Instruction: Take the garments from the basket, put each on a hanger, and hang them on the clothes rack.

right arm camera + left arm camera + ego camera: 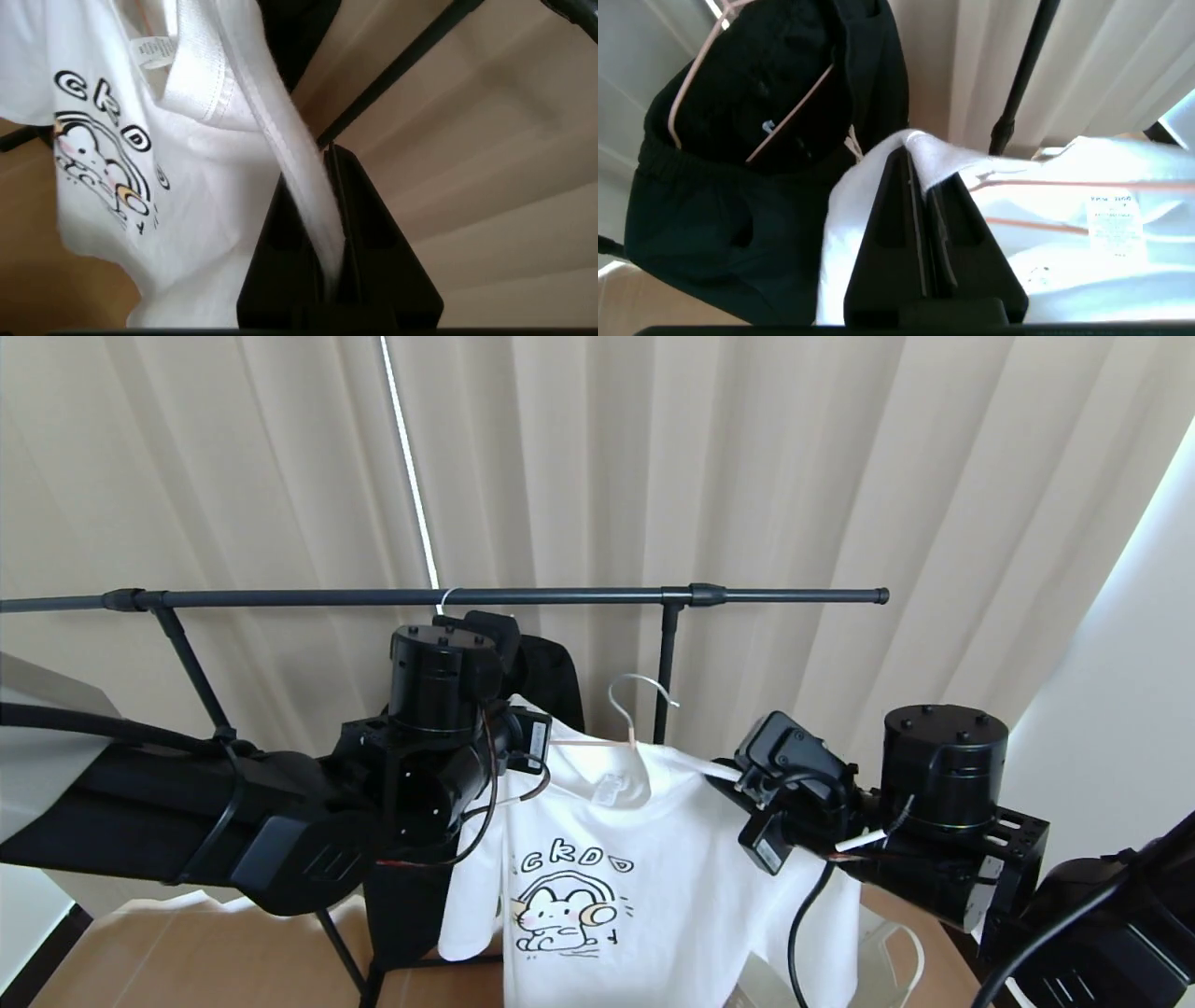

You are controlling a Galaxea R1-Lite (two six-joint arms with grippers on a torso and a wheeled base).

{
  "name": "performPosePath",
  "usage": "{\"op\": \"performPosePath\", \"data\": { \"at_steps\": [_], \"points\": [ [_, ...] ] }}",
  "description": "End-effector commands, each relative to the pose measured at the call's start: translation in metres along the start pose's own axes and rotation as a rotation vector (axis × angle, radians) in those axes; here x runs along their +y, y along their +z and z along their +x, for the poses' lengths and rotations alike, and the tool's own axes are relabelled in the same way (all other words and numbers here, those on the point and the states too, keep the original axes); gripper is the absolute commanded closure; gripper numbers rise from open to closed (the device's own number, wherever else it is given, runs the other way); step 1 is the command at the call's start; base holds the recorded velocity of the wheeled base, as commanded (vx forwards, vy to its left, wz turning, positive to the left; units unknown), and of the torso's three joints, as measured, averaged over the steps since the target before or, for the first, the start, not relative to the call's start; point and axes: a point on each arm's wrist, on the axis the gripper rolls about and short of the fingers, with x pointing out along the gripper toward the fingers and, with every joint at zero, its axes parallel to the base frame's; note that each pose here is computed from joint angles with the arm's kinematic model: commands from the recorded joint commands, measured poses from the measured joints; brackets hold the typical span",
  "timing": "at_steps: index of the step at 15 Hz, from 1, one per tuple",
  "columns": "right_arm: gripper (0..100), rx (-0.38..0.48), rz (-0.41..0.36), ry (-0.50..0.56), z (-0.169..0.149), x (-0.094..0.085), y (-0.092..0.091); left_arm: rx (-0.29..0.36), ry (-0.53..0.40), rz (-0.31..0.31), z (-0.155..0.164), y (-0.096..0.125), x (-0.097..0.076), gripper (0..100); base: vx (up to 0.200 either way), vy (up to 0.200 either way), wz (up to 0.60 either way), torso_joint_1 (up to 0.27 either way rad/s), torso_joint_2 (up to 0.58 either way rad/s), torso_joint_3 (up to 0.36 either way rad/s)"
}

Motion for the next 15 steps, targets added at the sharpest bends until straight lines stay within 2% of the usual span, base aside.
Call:
{"op": "performPosePath", "data": {
  "at_steps": [1,4,6,13,15],
  "points": [
    [100,-0.032,-0.004,0.011,-0.015,-0.013,0.0,-0.001,0.004,-0.003,0.0,0.0,0.002,100,0.0,0.0,0.0,0.0,0.0,0.0],
    [100,-0.058,0.021,0.04,-0.009,-0.015,0.003,-0.006,-0.005,0.001,-0.002,0.002,-0.001,100,0.0,0.0,0.0,0.0,0.0,0.0],
    [100,-0.047,0.095,0.036,0.002,-0.004,0.007,-0.025,-0.042,0.017,-0.01,0.006,-0.012,100,0.0,0.0,0.0,0.0,0.0,0.0],
    [100,-0.008,0.1,0.049,0.017,0.006,-0.001,-0.087,-0.114,0.016,-0.033,0.022,-0.028,100,0.0,0.0,0.0,0.0,0.0,0.0],
    [100,0.012,0.098,0.043,0.025,0.011,-0.005,-0.107,-0.141,0.014,-0.048,0.034,-0.031,100,0.0,0.0,0.0,0.0,0.0,0.0]
  ]
}}
